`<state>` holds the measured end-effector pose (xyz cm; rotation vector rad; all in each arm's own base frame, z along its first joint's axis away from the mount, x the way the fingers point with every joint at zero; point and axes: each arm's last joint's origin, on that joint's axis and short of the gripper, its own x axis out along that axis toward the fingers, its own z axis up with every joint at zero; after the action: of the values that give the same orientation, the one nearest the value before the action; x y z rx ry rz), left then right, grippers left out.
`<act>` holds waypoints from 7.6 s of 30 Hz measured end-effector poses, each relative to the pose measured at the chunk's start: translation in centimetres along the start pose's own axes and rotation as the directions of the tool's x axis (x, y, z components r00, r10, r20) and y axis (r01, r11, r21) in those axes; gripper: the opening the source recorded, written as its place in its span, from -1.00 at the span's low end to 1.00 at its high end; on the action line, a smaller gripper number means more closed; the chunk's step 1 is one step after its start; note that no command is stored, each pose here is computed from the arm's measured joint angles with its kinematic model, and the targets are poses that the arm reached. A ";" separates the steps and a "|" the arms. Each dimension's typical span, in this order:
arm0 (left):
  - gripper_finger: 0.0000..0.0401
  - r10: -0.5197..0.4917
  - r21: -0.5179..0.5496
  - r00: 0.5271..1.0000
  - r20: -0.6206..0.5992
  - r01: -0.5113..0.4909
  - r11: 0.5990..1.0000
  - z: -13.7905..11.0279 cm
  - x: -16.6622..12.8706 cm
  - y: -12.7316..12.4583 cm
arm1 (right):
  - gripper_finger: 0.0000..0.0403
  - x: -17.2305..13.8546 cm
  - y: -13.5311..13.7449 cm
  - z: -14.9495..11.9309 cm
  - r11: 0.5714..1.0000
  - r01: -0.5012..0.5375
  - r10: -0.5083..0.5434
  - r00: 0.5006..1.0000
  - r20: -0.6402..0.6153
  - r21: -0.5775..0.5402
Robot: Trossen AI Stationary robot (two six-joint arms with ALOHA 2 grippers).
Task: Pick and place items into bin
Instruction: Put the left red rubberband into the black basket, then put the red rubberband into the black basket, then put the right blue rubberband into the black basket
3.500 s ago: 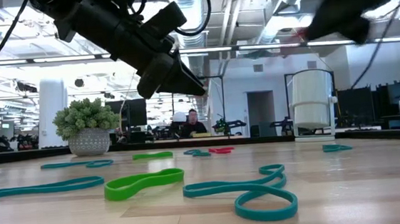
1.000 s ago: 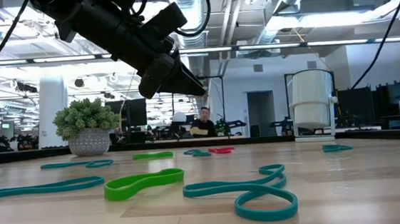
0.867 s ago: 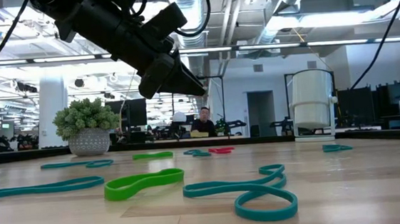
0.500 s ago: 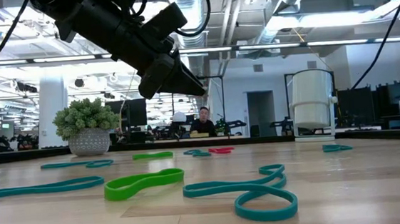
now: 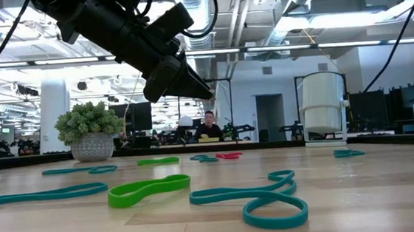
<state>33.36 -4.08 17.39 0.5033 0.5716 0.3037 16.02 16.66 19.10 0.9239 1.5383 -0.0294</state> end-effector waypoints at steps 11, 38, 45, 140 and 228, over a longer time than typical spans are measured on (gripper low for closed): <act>-0.39 0.177 -0.200 0.983 -0.050 -0.184 0.962 0.6 -0.1 0.9 | -0.65 -2.2 0.3 4.1 0.957 0.049 0.019 0.973 0.231 -0.285; -0.39 -0.035 -0.345 0.999 0.036 0.045 0.937 1.4 -12.4 21.8 | -0.65 -18.5 -2.1 6.4 0.723 0.650 -0.207 0.527 0.824 -0.234; -0.39 -0.049 -0.456 0.994 0.097 0.088 0.886 -4.0 -8.0 19.5 | -0.65 -14.8 -5.4 12.1 0.829 0.554 -0.121 0.321 0.939 -0.082; -0.39 -0.094 -0.464 0.988 -0.125 0.026 0.885 -7.0 -4.8 16.8 | -1.00 -6.8 3.3 -6.5 0.978 0.206 -0.178 0.896 0.406 -0.026; -0.39 -0.069 -0.399 0.994 -0.090 0.027 0.916 -6.7 -4.7 17.0 | -0.69 -7.4 -4.8 13.9 0.854 0.478 -0.292 0.766 0.573 -0.204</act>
<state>23.37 10.71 23.64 0.0790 0.6024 0.3896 24.08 2.38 19.94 0.2582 1.1391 -0.2890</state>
